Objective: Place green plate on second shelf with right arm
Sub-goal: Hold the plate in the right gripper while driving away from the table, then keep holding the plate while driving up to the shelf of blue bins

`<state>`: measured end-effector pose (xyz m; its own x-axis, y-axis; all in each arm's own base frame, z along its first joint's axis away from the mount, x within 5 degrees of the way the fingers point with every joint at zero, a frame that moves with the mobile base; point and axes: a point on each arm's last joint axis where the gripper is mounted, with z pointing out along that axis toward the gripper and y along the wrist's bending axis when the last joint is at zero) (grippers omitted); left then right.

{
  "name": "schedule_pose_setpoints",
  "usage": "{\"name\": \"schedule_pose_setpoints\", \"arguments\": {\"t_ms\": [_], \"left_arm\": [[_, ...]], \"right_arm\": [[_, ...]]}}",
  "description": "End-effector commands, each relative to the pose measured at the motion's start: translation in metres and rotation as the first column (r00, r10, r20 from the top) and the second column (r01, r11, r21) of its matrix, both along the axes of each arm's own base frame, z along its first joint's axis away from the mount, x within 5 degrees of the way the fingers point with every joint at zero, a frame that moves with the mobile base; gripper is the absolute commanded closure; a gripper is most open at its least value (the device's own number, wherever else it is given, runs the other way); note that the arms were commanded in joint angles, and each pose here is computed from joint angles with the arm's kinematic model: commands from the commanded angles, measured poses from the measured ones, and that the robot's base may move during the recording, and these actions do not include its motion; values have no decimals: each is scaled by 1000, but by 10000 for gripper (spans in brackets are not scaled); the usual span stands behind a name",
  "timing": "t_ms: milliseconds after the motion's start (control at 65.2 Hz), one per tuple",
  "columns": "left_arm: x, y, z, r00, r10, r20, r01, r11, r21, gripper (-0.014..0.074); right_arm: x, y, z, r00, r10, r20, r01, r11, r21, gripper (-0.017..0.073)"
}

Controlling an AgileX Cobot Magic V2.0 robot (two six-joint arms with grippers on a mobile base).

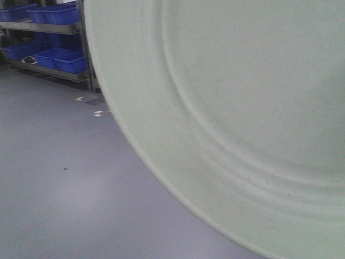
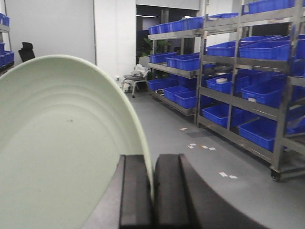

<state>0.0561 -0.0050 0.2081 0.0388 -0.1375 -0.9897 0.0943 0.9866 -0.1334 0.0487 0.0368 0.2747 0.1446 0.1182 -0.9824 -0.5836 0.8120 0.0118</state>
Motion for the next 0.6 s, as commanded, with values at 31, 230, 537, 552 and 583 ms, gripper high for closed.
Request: {"name": "schedule_pose_setpoints", "arguments": {"t_ms": [31, 230, 537, 552, 583], "left_arm": [[0, 0, -5, 998, 0, 63, 2, 1000, -17, 463], [0, 0, -5, 998, 0, 63, 2, 1000, -17, 463], [0, 0, -5, 998, 0, 63, 2, 1000, -17, 463], [0, 0, -5, 998, 0, 63, 2, 1000, -17, 463], [0, 0, -5, 998, 0, 63, 2, 1000, -17, 463]], "right_arm": [[-5, 3, 16, 997, 52, 65, -55, 998, 41, 505], [-5, 3, 16, 997, 52, 65, -55, 998, 41, 505], [-5, 3, 16, 997, 52, 65, -55, 998, 41, 505], [-5, 3, 16, 997, 52, 65, -55, 998, 41, 505], [-5, 3, 16, 997, 52, 65, -55, 998, 41, 505]]}}
